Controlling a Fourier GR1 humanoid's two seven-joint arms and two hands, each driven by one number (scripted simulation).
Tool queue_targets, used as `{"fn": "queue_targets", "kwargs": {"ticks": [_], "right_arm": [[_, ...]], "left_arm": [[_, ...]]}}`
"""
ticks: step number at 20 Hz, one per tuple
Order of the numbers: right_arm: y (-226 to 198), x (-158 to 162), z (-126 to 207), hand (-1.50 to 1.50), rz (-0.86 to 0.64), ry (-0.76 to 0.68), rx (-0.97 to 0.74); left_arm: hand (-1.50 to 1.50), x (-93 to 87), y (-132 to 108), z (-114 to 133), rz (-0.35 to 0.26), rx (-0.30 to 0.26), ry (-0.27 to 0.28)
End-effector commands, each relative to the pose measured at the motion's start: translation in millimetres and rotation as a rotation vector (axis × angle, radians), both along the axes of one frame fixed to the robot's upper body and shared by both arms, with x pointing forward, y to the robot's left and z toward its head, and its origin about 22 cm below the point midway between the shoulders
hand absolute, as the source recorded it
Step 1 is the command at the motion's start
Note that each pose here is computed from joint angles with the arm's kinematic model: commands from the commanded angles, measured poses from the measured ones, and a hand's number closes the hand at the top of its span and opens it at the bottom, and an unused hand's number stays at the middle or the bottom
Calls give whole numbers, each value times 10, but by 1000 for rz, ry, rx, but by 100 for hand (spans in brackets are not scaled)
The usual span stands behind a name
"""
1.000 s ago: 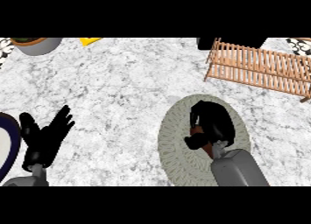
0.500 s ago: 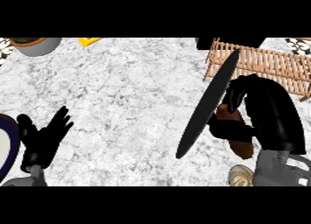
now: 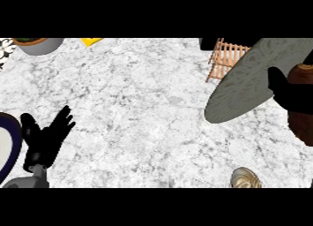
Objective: Pick the sweet potato from the placemat and place it in the tiered shelf
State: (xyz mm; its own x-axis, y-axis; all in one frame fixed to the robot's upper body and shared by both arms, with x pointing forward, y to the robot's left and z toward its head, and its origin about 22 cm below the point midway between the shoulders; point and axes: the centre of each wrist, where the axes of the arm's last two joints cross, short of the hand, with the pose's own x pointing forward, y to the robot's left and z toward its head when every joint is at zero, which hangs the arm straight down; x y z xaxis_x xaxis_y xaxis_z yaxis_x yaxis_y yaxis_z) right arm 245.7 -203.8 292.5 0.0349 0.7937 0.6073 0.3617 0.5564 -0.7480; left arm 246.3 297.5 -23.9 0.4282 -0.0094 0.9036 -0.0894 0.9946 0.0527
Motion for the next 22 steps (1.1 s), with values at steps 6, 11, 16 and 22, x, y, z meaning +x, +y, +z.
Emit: {"fn": "queue_targets", "kwargs": {"ticks": [6, 11, 16, 22], "right_arm": [[-501, 357, 764, 150, -123, -4, 78], [-842, 513, 941, 150, -139, 12, 60], [-1106, 820, 853, 150, -111, 53, 30], [-1307, 1180, 779, 150, -91, 104, -35]], "left_arm": [[0, 24, 50, -24, -1, 11, 19], [0, 82, 140, -167, -7, 0, 11], [0, 80, -64, -43, -17, -15, 14], [0, 115, -147, -11, -14, -17, 17]]}}
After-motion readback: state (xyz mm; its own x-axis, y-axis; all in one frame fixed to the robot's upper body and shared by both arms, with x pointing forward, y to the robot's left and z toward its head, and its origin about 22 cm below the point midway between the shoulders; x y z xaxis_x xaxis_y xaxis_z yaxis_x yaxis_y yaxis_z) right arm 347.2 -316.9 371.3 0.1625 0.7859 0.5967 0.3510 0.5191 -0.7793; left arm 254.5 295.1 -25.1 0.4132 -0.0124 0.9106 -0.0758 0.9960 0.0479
